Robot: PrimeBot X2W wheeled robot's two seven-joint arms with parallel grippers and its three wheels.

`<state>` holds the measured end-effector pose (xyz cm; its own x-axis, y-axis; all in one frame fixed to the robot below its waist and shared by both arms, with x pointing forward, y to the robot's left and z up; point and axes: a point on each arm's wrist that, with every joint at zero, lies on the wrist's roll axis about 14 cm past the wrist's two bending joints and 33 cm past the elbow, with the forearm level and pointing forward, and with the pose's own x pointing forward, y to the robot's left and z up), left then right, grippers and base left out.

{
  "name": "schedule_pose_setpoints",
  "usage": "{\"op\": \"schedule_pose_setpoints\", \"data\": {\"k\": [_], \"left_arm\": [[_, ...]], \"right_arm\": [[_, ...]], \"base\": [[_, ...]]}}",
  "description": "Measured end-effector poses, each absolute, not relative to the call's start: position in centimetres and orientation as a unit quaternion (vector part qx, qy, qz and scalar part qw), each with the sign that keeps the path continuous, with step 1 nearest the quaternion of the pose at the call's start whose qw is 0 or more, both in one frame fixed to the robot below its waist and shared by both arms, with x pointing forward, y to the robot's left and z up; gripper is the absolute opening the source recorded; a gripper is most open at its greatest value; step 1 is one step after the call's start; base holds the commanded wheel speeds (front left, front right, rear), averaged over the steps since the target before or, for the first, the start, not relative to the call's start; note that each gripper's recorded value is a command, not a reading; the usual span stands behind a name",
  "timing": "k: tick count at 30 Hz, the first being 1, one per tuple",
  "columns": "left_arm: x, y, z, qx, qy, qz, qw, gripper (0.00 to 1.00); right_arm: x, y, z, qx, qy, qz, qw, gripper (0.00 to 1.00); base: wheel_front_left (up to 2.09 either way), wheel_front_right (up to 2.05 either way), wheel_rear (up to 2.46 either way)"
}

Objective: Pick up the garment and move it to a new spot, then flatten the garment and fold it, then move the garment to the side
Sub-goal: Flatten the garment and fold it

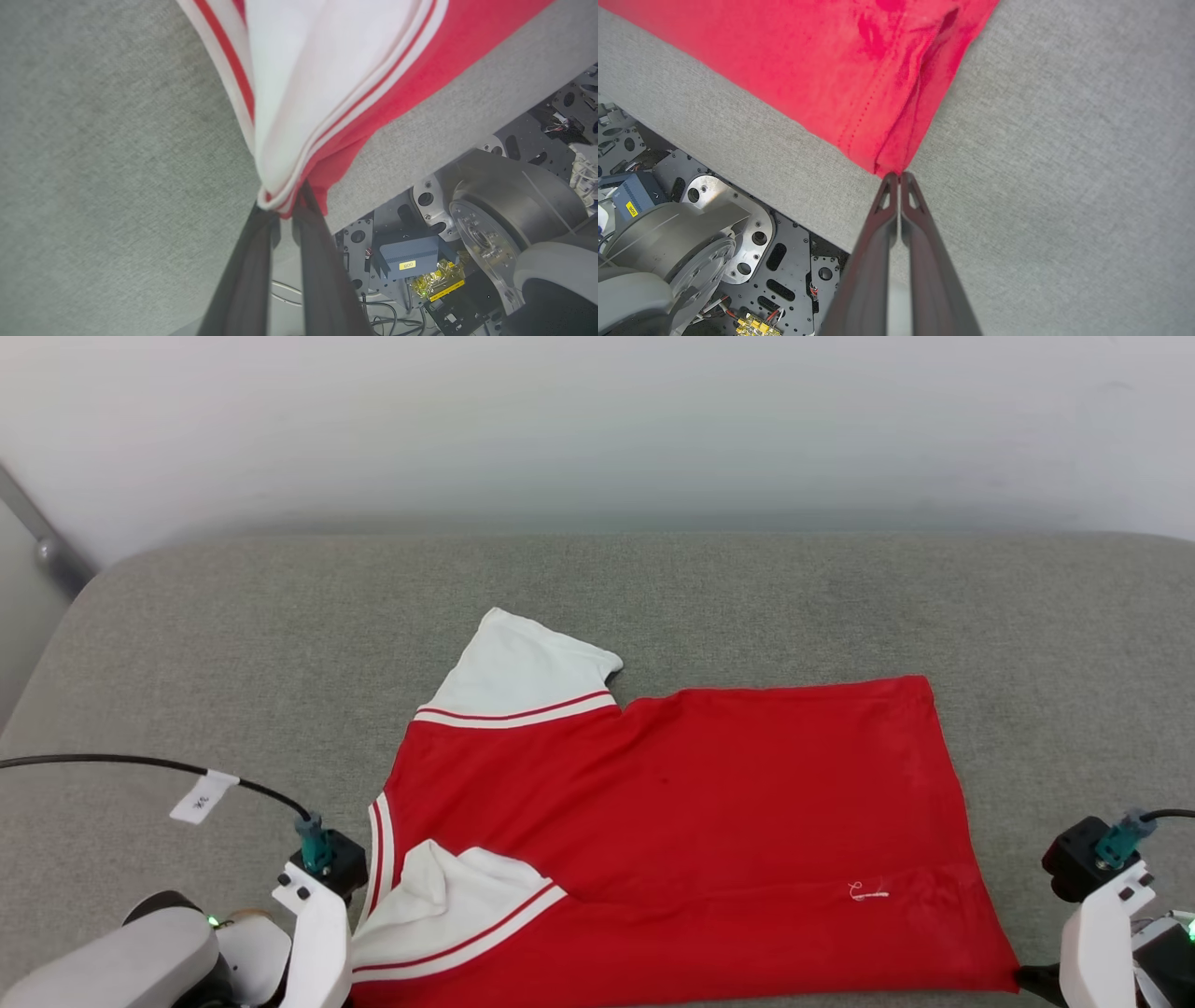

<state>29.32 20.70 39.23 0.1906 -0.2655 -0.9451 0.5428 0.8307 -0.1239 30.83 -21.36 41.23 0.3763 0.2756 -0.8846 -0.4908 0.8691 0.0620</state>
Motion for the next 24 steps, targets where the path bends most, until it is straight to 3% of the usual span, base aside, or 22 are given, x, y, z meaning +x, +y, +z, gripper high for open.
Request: {"op": "schedule_pose_setpoints", "data": {"k": [10,11,12,13,17,24], "left_arm": [[29.0,20.9,37.6,0.126,0.587,-0.263,0.755,0.00],[29.0,20.8,37.5,0.123,0.586,-0.263,0.757,0.87],[29.0,20.7,37.4,0.121,0.584,-0.263,0.758,1.00],[29.0,20.6,37.3,0.119,0.583,-0.262,0.760,1.00],[28.9,20.4,37.8,0.117,0.569,-0.264,0.770,1.00],[32.2,22.2,42.9,0.124,0.486,-0.235,0.832,1.00]], "right_arm": [[29.8,-21.1,39.1,-0.079,0.531,0.222,0.814,0.00],[29.8,-20.9,38.9,-0.076,0.532,0.221,0.814,0.00],[29.8,-20.8,38.6,-0.073,0.531,0.219,0.816,0.31],[29.8,-20.6,38.4,-0.071,0.530,0.217,0.817,1.00],[30.5,-20.2,38.9,-0.066,0.496,0.213,0.839,1.00],[35.8,-20.9,46.1,-0.067,0.302,0.180,0.934,1.00]], "base": [[0.00,0.00,0.00],[0.00,0.00,0.00],[0.00,0.00,0.00],[0.00,0.00,0.00],[0.00,0.00,0.00],[0.00,0.00,0.00]]}}
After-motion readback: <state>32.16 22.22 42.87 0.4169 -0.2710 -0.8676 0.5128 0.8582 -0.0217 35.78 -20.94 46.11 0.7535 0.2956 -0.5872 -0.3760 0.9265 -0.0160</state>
